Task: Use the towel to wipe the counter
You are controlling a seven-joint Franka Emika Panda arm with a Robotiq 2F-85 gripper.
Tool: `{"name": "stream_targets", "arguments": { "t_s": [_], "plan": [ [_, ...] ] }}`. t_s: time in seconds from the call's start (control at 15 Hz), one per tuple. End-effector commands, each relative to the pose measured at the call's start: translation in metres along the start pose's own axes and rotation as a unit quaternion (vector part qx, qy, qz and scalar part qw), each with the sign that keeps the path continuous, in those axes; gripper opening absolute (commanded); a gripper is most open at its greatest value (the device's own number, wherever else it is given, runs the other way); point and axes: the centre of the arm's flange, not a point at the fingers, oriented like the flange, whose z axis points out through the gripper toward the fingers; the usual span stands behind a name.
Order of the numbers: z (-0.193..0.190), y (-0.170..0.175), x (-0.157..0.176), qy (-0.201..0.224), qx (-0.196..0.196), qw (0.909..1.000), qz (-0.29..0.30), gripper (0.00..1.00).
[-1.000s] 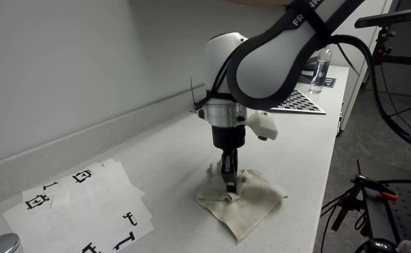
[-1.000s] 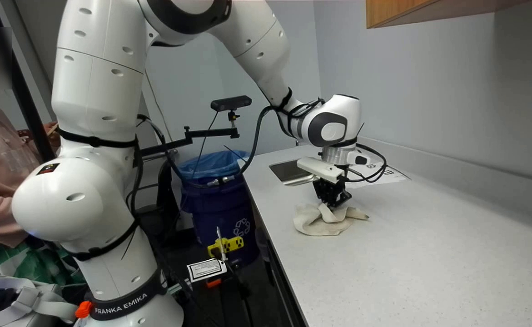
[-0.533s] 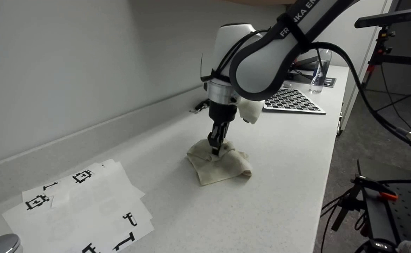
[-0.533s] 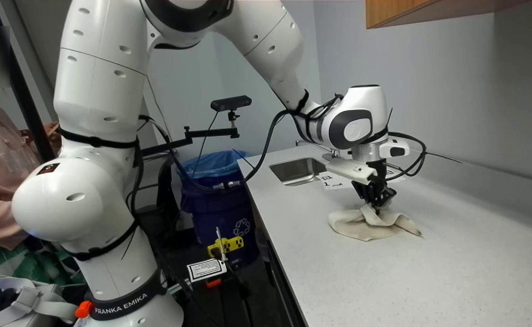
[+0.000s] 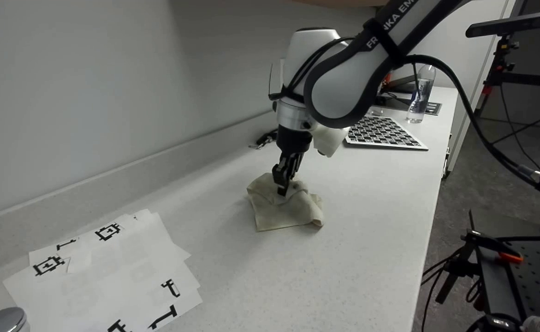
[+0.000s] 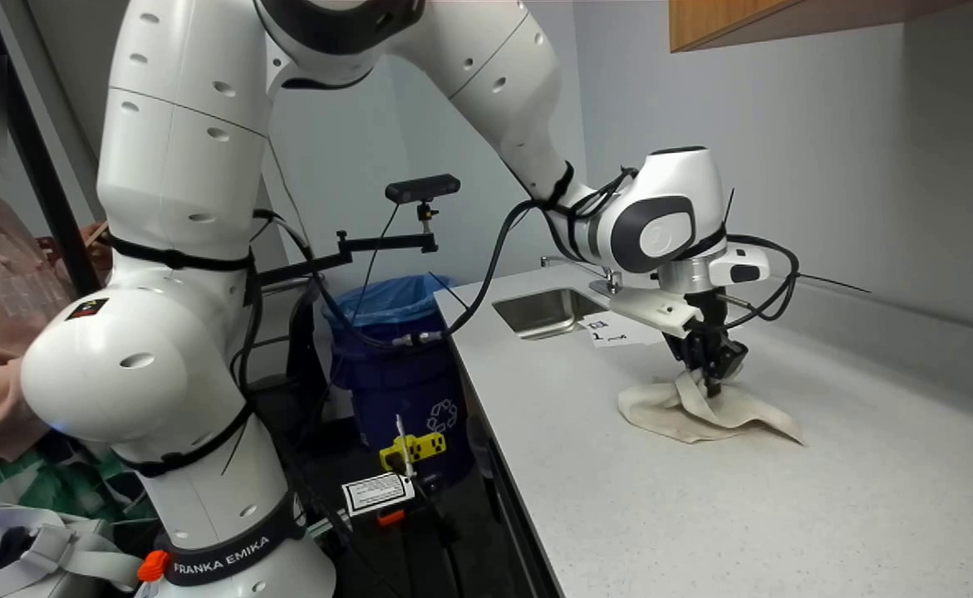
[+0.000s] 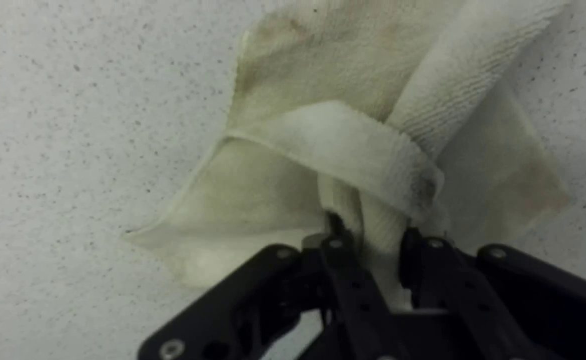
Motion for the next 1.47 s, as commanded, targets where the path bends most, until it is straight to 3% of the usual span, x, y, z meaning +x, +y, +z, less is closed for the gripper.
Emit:
{"name": "stream_targets", "arguments": {
  "t_s": [0.0, 0.27, 0.4, 1.0, 1.4],
  "plan": [
    [-0.009, -0.005, -0.017, -0.018, 0.007, 0.9997, -0.014, 0.58],
    [-0.013, -0.014, -0.038, -0.046, 0.015, 0.9983, -0.033, 0.88],
    [-0.018, -0.019, -0.051, -0.061, 0.016, 0.9973, -0.039, 0.99],
    [-0.042, -0.024, -0.121, -0.069, 0.015, 0.9966, -0.043, 1.00],
    [-0.067, -0.031, -0.171, -0.016, 0.020, 0.9986, -0.046, 1.00]
  ]
}}
